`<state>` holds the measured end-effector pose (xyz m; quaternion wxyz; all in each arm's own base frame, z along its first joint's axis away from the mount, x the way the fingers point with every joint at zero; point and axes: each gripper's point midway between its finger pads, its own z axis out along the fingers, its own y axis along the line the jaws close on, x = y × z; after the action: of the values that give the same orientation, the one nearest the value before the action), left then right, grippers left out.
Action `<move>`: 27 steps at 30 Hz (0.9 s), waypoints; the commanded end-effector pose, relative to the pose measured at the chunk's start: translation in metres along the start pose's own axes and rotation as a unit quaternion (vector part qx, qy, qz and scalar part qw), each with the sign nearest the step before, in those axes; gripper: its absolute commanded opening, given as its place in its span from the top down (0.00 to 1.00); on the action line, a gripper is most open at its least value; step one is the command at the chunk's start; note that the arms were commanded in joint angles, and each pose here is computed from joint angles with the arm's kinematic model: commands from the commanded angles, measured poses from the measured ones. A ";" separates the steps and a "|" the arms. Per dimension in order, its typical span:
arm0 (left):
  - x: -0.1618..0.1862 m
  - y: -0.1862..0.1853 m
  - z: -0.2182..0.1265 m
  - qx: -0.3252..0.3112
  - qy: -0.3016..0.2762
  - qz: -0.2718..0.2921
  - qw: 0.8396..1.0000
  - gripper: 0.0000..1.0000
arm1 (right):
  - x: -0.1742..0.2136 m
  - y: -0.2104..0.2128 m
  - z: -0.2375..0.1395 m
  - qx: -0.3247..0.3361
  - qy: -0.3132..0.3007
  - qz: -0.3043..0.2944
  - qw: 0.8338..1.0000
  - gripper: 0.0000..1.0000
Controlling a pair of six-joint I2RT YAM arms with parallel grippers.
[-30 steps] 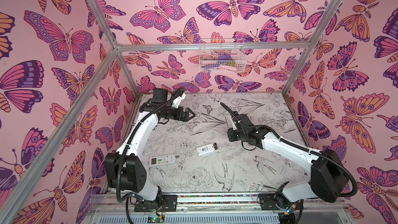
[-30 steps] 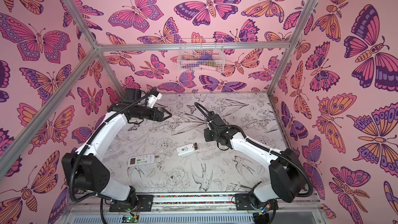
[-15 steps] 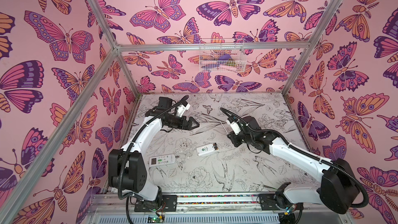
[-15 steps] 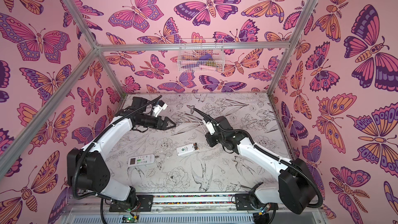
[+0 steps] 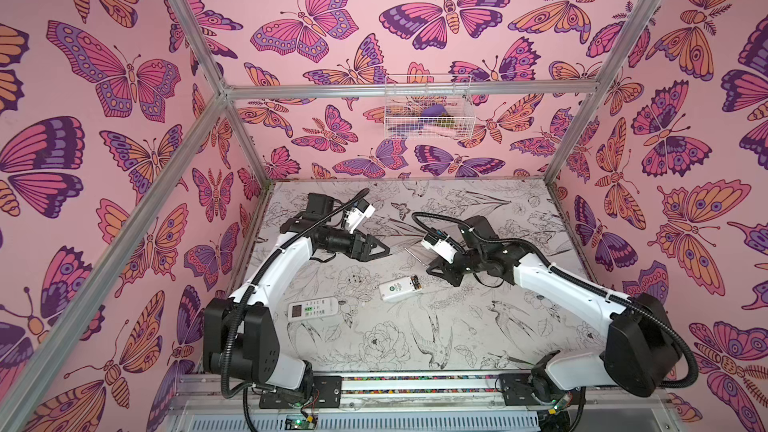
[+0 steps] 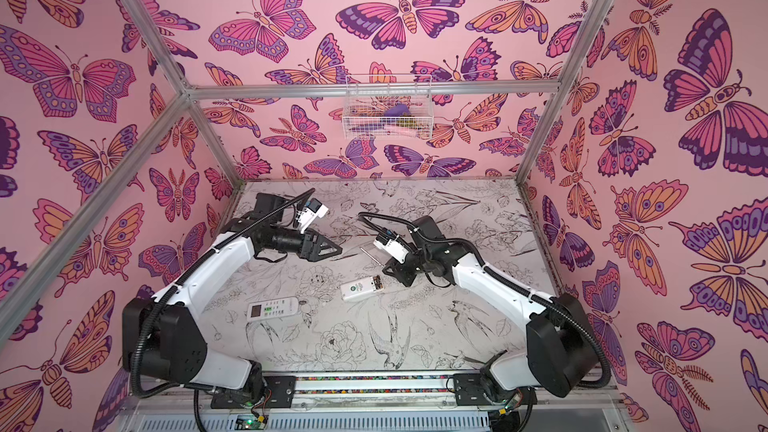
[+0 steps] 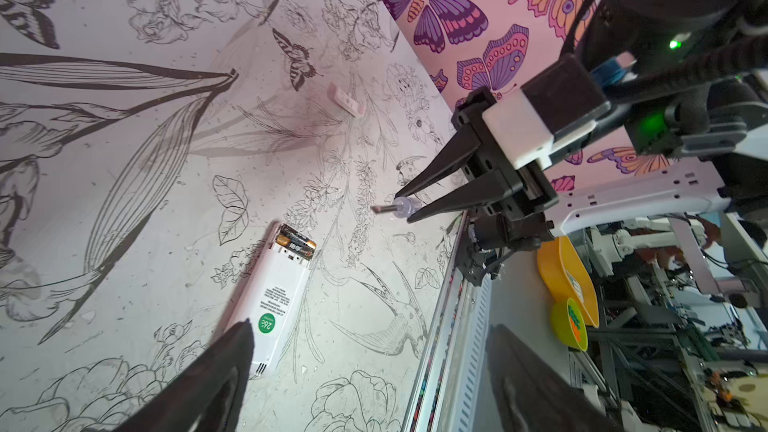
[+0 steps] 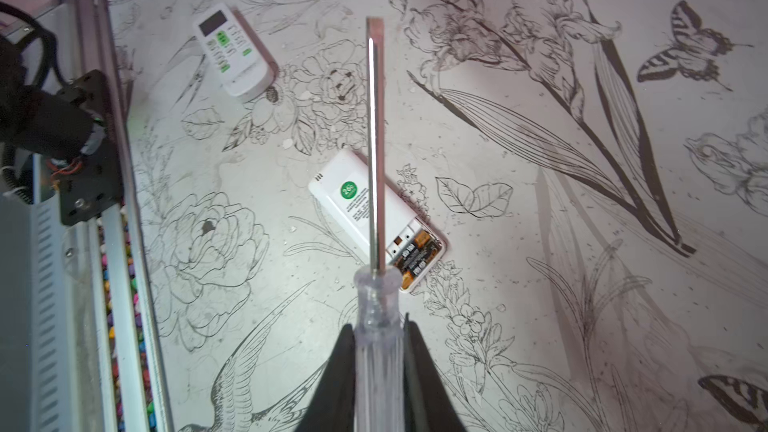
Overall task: Unload the batteries from the remote control
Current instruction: 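Carry the screwdriver toward the left gripper while the left gripper moves to meet it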
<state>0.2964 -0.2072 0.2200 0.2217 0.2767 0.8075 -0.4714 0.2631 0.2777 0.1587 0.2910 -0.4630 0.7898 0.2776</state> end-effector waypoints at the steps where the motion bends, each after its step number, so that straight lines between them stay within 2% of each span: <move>1: 0.005 -0.013 0.004 0.038 0.004 0.029 0.999 0.13 | -0.011 0.024 -0.006 -0.073 -0.011 -0.046 0.996 0.97; 3: 0.009 -0.019 0.007 0.048 0.013 0.046 0.998 0.14 | -0.012 0.033 -0.006 -0.101 -0.014 -0.056 0.993 0.97; 6: 0.009 -0.019 0.010 0.050 0.020 0.035 0.998 0.14 | -0.013 0.026 -0.005 -0.087 0.000 -0.063 0.994 0.97; 10: 0.009 -0.026 0.015 0.059 0.025 0.027 0.998 0.15 | -0.014 0.002 -0.005 0.013 0.005 -0.113 0.994 0.98; 14: -0.003 -0.021 0.015 0.048 0.017 -0.029 0.998 0.14 | -0.025 -0.025 -0.018 0.125 -0.010 -0.161 0.979 0.99; 18: -0.014 -0.017 0.017 0.047 0.000 -0.081 0.996 0.14 | -0.031 -0.040 -0.028 0.215 -0.016 -0.230 0.949 1.00; 21: -0.019 -0.010 0.016 0.051 -0.014 -0.121 0.991 0.16 | -0.039 -0.045 -0.034 0.280 0.002 -0.286 0.916 0.98; 27: -0.022 -0.007 0.019 0.058 -0.024 -0.142 0.988 0.19 | -0.053 -0.047 -0.037 0.367 0.003 -0.364 0.856 1.00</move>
<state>0.3073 -0.2289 0.2315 0.1739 0.1840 0.8105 -0.5282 0.3019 0.2662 0.1843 0.4709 -0.5891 0.6535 -0.0643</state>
